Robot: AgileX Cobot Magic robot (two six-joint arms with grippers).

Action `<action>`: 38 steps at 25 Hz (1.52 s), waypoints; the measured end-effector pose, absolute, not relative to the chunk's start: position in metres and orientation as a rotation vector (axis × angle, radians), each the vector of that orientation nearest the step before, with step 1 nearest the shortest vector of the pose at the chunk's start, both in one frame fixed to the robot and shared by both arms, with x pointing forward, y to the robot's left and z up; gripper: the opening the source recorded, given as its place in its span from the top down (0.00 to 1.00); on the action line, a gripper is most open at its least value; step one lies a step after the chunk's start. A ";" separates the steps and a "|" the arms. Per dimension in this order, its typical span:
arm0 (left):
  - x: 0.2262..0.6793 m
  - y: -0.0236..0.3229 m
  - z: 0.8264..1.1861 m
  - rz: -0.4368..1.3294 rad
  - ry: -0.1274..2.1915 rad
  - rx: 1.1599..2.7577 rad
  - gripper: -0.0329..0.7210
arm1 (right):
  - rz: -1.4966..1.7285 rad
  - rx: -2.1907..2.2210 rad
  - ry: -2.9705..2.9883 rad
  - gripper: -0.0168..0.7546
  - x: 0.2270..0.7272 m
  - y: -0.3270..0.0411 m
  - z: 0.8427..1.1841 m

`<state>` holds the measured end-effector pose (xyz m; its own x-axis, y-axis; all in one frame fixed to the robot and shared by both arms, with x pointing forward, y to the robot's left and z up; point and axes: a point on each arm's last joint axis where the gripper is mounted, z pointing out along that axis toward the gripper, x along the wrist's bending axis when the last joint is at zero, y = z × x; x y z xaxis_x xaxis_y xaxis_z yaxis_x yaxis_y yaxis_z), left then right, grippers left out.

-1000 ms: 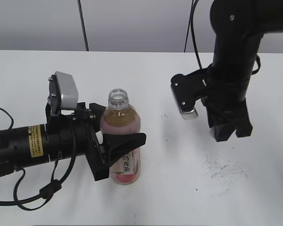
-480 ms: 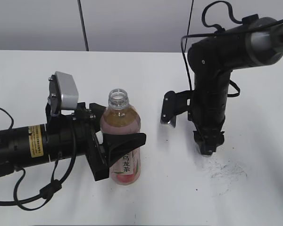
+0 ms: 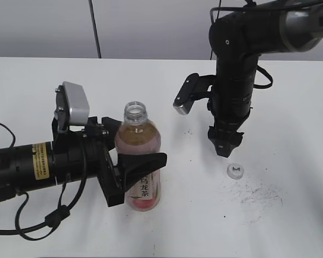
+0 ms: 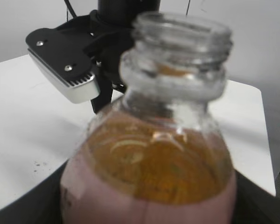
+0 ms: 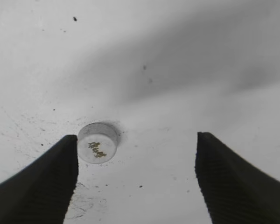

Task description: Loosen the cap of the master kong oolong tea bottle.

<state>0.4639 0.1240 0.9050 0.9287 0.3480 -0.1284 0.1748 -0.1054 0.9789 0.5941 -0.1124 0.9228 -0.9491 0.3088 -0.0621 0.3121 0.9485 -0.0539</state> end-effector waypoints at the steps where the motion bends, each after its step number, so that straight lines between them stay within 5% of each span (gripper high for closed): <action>1: 0.464 0.124 0.905 0.153 0.403 1.688 0.32 | -0.098 0.493 3.048 0.22 0.594 -0.112 0.924; 11: 0.464 0.124 0.905 0.157 0.408 1.689 0.18 | -0.079 0.521 3.054 0.22 0.594 -0.111 0.925; 38: 0.449 0.138 1.003 0.369 0.331 1.565 0.18 | 0.210 0.738 2.917 0.22 0.580 -0.110 1.015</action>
